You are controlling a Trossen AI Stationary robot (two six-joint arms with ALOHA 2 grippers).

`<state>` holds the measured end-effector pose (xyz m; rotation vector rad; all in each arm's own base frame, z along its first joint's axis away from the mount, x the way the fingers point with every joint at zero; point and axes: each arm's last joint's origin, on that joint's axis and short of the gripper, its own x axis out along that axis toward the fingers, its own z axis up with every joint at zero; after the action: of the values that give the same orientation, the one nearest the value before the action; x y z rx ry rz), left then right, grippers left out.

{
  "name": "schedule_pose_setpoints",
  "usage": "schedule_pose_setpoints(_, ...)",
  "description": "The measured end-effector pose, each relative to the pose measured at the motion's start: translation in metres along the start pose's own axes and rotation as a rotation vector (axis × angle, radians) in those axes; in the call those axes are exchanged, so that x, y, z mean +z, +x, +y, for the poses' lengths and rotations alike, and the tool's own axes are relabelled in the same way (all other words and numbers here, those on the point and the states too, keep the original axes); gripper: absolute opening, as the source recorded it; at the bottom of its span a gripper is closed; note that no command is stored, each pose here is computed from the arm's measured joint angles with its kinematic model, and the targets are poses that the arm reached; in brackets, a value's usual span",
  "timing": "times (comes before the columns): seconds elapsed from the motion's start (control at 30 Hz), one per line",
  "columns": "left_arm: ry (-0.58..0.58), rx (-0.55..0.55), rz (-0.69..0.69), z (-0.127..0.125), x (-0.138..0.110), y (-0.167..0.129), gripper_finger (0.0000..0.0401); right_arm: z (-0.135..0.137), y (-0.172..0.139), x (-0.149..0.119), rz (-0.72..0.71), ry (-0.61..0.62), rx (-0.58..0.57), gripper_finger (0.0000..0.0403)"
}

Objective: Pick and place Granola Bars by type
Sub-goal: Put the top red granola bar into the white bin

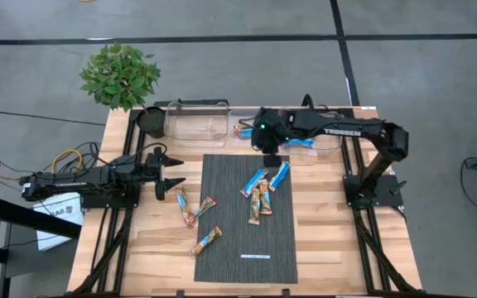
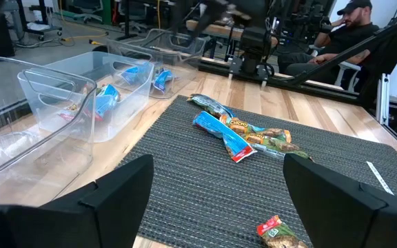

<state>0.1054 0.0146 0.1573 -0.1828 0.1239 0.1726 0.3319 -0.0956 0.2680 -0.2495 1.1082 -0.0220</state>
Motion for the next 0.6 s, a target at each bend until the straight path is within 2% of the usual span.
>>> schedule_pose_setpoints(0.17, 0.0, 0.0, 0.0, 0.0, 0.0, 0.0, 0.0318, 0.029, -0.015, 0.001, 0.035, -0.049, 0.099, 0.0102)
schedule_pose_setpoints(0.33, 0.0, 0.0, 0.0, 0.0, 0.0, 0.0, 0.0318, 0.055, -0.018, 0.002, 0.092, -0.188, 0.161, 0.0102)
schedule_pose_setpoints(0.6, 0.0, 0.0, 0.0, 0.0, 0.0, 0.0, 0.0318, 0.084, 0.0, 0.01, 0.118, -0.356, 0.216, 0.0102)
